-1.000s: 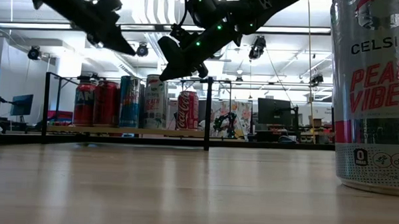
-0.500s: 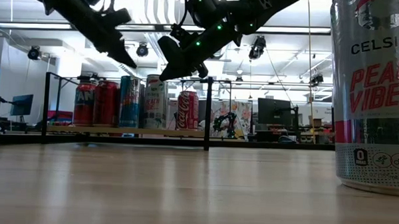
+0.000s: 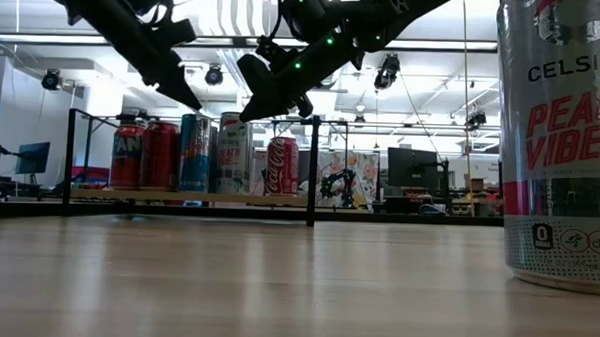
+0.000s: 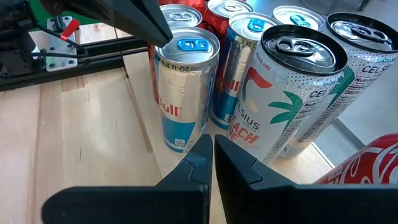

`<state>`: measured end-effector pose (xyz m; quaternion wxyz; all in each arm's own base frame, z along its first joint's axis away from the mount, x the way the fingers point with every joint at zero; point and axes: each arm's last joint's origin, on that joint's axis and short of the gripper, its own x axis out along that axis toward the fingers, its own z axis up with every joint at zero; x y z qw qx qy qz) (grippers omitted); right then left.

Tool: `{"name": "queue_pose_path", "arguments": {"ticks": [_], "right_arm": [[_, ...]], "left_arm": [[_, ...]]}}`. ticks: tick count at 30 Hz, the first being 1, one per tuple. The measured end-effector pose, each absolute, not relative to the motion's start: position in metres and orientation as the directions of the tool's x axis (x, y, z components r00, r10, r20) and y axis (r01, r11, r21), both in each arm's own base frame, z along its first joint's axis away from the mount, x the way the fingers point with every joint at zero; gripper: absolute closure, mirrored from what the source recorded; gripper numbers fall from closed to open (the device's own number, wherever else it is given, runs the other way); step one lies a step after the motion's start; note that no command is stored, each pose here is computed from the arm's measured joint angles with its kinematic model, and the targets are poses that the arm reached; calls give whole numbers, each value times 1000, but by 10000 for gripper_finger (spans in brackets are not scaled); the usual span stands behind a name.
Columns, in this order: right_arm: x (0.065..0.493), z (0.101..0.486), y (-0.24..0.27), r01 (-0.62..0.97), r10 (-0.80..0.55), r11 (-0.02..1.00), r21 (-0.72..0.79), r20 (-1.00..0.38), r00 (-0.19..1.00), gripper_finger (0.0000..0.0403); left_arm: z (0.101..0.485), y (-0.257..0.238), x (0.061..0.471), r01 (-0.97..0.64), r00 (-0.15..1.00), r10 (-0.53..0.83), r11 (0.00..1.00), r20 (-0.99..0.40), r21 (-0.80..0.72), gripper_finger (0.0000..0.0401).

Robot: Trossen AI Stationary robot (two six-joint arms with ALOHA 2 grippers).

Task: Place canned beverage on shelf
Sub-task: Put the white pink soda can on the shelf aligned with the other white pink soda cans

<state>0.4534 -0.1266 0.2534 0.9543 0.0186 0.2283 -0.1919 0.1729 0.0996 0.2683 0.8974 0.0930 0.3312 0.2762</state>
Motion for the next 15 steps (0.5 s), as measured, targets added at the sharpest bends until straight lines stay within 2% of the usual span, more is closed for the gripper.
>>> {"name": "queue_pose_path", "arguments": {"ticks": [4, 9, 15], "right_arm": [[453, 253, -127, 375, -358, 926, -52, -443, 822, 394], [453, 253, -127, 375, -358, 926, -52, -443, 822, 394], [452, 256, -126, 374, -358, 926, -53, -444, 821, 394]], "left_arm": [[276, 99, 171, -456, 638, 580, 814, -506, 359, 401], [304, 102, 168, -493, 649, 608, 794, -458, 355, 401], [326, 110, 165, -519, 610, 627, 778, -485, 353, 401]]}}
